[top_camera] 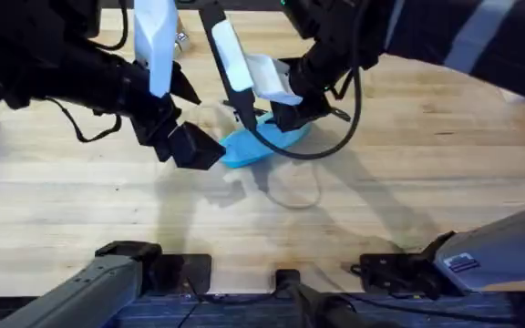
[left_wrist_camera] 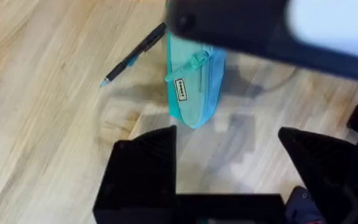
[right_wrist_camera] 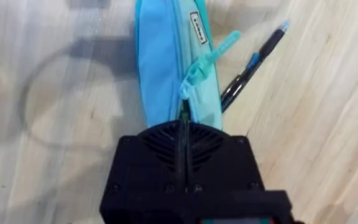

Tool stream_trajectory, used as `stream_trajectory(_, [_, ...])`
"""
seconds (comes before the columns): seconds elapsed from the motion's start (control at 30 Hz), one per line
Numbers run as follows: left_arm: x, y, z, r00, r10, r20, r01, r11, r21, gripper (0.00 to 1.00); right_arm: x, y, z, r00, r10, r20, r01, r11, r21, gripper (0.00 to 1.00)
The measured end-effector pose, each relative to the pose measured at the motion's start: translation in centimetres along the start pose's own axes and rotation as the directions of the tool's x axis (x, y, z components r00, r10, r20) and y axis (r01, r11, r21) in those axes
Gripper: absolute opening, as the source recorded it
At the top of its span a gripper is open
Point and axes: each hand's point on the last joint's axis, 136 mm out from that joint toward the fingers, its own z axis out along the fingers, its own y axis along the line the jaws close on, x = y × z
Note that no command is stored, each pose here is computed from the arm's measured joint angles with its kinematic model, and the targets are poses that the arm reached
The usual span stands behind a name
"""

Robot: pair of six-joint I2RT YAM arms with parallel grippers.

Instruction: Unzip the bag, pick up the pens from the table one at a time and place them inside, then zip the bag closed.

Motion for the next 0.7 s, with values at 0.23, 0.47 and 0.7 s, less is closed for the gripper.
stream_trajectory(0.23, [0.0,0.0,0.0,1.0,0.0,0.0,0.0,1.0,0.0,0.993,0.4,-0.6,2.3,1.0,-0.009,-0.006,0.009,1.0,-0.019,0.032])
stream_trajectory(0.47, [0.0,0.0,0.0,1.0,0.0,0.0,0.0,1.0,0.0,0.993,0.8,-0.3,3.5,1.0,-0.001,-0.014,0.001,0.999,-0.053,0.032])
stream_trajectory(0.7, [0.0,0.0,0.0,1.0,0.0,0.0,0.0,1.0,0.0,0.992,0.8,-0.3,3.5,1.0,-0.005,-0.014,0.004,0.999,-0.052,0.464])
